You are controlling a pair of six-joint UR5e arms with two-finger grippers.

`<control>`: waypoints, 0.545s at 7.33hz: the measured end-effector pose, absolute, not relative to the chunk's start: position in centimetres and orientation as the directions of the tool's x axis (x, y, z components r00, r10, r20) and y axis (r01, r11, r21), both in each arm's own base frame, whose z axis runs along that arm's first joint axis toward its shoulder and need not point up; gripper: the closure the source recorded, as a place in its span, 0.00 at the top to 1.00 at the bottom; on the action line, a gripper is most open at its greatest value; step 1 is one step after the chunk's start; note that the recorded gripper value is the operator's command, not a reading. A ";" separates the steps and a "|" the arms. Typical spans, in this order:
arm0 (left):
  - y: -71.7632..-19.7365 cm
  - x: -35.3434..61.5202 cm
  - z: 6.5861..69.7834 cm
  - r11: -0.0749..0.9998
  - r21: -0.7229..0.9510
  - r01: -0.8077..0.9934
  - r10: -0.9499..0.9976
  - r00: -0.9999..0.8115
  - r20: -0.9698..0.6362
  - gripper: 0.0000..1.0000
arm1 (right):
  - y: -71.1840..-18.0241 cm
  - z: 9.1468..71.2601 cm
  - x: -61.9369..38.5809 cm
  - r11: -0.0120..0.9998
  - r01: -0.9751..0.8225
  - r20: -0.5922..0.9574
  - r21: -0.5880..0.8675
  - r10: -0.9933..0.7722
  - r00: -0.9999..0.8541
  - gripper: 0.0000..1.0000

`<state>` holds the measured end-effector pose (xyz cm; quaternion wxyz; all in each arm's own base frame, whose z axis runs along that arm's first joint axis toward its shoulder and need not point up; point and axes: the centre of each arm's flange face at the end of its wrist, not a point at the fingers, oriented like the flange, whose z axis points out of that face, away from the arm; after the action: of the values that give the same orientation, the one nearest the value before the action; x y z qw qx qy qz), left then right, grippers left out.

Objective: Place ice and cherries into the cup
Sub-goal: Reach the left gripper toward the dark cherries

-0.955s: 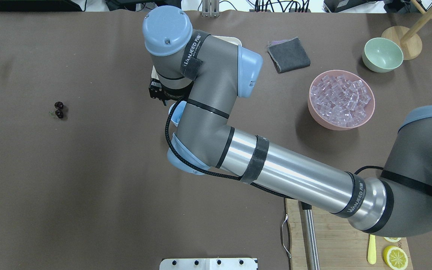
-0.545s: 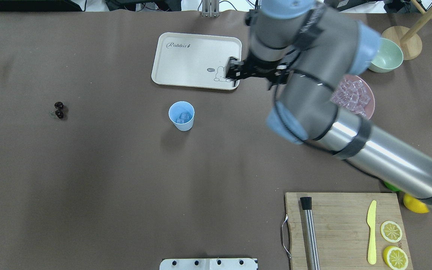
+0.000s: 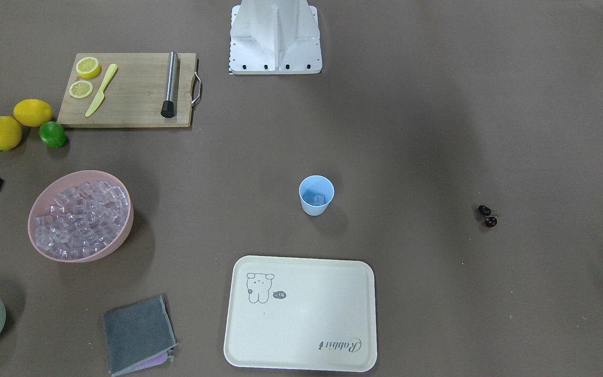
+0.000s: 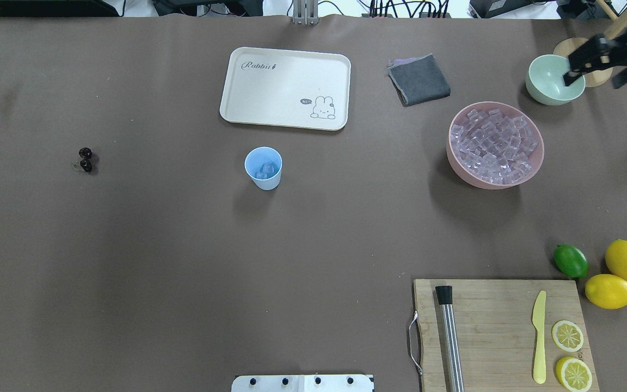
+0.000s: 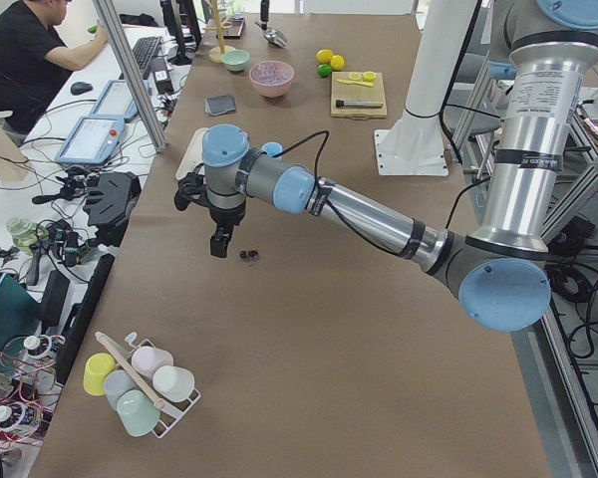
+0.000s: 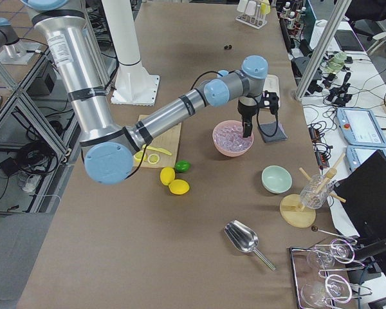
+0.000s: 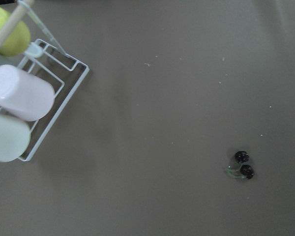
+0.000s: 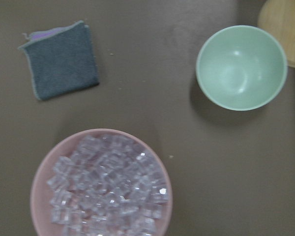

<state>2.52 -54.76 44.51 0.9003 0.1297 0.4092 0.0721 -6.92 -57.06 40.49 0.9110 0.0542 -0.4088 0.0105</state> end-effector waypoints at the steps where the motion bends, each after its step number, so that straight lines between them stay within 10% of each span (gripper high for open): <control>1: -55.9 4.6 43.6 0.940 0.337 -0.043 0.285 0.642 -0.712 0.98 | -55.7 44.2 -0.7 0.991 -0.070 0.735 0.117 -0.039 0.677 0.99; 4: -60.1 12.3 43.4 0.951 0.298 -0.083 0.279 0.646 -0.711 0.99 | -48.8 51.3 9.3 0.987 -0.097 0.705 0.131 -0.024 0.709 0.99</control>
<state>12.27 -60.08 43.44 0.8993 0.1199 0.4085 0.1004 9.32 -48.84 51.30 0.9209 0.0794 -0.3812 0.0198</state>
